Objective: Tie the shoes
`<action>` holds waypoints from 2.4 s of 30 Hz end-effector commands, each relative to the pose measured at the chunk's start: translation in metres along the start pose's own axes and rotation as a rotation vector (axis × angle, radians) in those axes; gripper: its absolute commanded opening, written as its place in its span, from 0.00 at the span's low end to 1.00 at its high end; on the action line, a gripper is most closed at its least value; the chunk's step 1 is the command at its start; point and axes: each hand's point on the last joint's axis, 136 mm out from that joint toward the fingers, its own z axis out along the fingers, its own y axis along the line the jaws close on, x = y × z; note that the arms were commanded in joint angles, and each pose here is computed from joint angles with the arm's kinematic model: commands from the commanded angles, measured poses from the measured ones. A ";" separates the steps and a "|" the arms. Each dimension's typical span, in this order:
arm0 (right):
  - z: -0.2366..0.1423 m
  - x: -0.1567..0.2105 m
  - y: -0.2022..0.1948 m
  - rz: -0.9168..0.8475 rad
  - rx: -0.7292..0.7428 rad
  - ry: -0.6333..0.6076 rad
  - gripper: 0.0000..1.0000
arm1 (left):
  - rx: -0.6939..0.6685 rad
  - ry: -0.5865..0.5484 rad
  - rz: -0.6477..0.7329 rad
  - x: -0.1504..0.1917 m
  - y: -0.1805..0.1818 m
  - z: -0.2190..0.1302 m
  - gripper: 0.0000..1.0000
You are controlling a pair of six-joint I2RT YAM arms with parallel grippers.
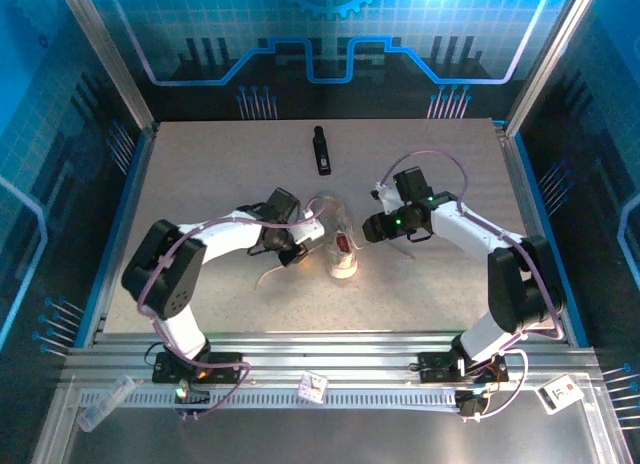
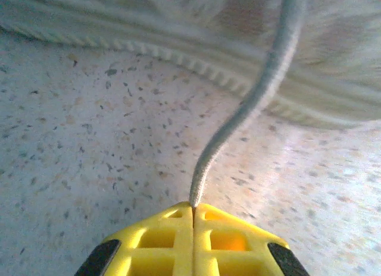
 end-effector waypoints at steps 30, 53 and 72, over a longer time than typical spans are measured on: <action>-0.007 0.053 -0.039 0.590 0.235 0.125 0.57 | 0.207 -0.595 -0.053 -0.123 -0.040 -0.079 0.00; 0.089 0.053 -0.039 0.735 0.381 0.377 0.36 | 0.189 -0.572 0.064 -0.126 -0.036 -0.078 0.00; 0.036 -0.156 0.074 -0.019 0.049 -0.103 0.00 | 0.144 -0.597 0.006 -0.105 -0.034 -0.071 0.00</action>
